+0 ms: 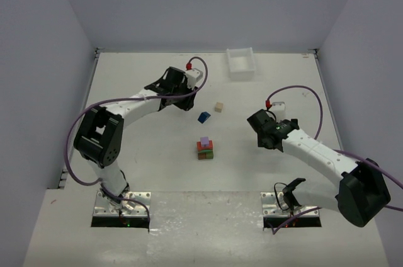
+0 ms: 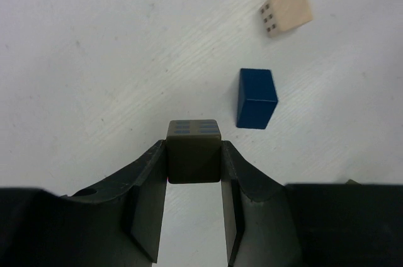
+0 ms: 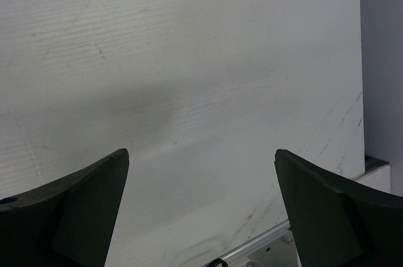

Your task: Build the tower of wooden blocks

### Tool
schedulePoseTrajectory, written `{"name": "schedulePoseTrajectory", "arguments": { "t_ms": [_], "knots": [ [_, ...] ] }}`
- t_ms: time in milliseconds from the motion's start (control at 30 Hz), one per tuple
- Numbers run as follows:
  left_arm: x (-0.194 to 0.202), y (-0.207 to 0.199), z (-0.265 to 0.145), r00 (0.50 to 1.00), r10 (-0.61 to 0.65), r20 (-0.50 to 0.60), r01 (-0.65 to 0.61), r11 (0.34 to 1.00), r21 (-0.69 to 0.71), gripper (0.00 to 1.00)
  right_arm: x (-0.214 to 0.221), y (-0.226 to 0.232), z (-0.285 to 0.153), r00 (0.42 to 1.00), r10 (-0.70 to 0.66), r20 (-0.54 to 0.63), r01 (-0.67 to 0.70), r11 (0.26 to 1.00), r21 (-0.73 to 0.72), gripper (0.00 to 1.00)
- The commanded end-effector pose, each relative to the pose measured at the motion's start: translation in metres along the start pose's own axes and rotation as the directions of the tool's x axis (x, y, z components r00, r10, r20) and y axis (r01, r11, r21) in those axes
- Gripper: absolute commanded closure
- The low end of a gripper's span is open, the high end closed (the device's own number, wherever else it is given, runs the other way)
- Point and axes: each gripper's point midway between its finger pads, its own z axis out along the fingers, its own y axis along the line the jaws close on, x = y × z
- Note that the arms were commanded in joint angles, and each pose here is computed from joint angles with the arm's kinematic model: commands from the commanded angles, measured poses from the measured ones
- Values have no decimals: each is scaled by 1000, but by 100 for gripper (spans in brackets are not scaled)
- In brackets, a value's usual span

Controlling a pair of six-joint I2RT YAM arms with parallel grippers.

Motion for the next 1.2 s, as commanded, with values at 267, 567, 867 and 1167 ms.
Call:
{"name": "schedulePoseTrajectory", "arguments": {
  "t_ms": [267,567,867,1167],
  "knots": [
    [-33,-78,-123,807,515,289,-590,712,380,100,-6,-5,-5,999,24,28,-24,1000,-12,1],
    [-3,-138,-147,774,573,269,-623,618,479,100,-7,-4,-8,999,40,29,-39,999,-30,1],
    [3,-153,-134,805,552,216,-568,612,550,100,-2,-4,-8,999,45,15,-45,999,-28,1],
    [13,-164,-115,802,577,156,-562,639,524,100,-1,-6,-10,997,68,23,-67,997,-39,1]
  ]
}}
